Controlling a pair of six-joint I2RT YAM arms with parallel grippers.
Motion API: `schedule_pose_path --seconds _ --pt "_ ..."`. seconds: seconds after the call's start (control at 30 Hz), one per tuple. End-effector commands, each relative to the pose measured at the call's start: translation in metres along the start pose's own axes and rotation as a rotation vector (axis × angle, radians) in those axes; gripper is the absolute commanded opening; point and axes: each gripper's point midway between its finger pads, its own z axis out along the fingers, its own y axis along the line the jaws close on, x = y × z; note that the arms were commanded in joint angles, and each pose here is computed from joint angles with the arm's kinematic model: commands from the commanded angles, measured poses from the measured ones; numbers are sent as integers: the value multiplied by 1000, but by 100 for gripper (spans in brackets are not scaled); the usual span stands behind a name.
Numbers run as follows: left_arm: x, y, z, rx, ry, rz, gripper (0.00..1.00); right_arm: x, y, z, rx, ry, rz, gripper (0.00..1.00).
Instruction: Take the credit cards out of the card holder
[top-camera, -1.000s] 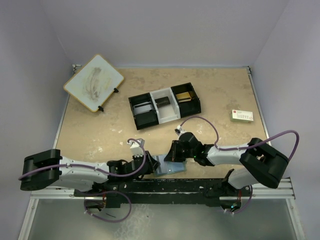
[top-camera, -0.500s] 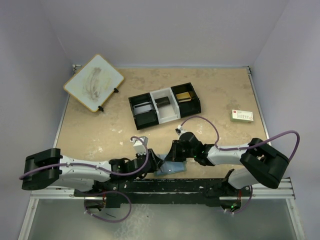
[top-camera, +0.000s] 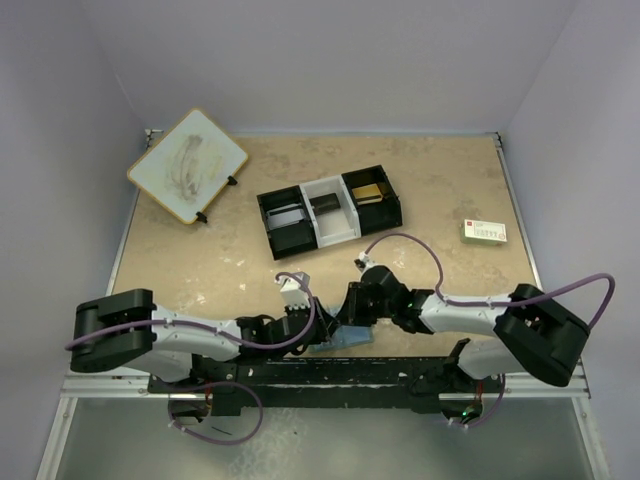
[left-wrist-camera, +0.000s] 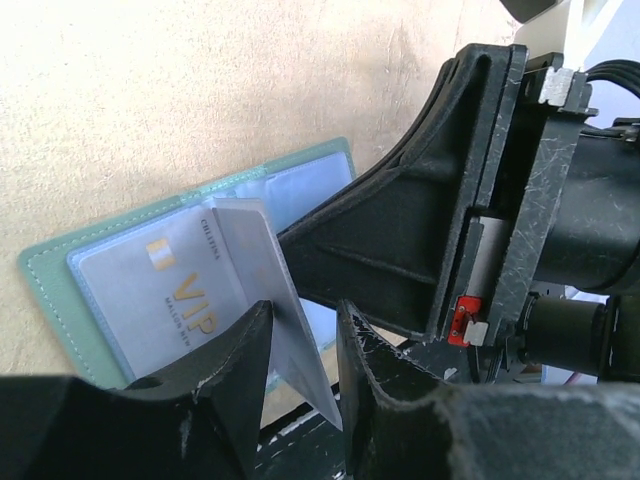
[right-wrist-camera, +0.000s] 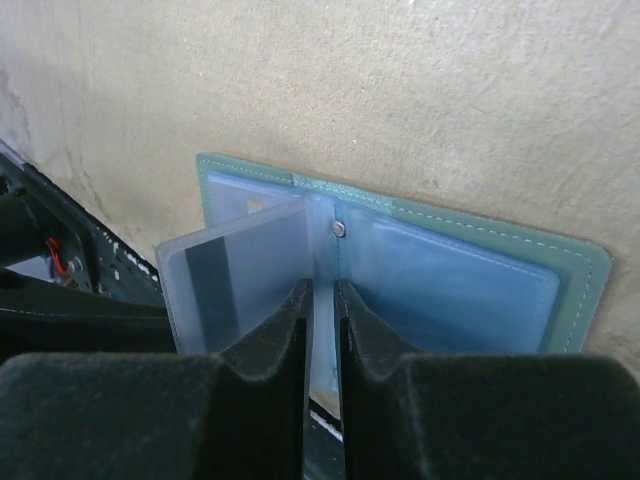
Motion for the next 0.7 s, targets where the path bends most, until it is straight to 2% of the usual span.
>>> schedule_pose_path --seconds 0.0,0.17,0.3,0.53,0.67 --pt "-7 -28 7 64 -20 -21 30 -1 -12 -7 66 -25 23 18" --pt "-1 -31 13 54 -1 4 30 -21 -23 -27 163 -146 92 24" --pt "1 -34 17 57 4 15 31 -32 -40 -50 252 -235 123 33" --pt "14 -52 31 79 52 58 33 -45 -46 -87 267 -349 175 35" --pt "21 -52 34 93 77 63 41 -53 -38 -101 219 -400 159 37"
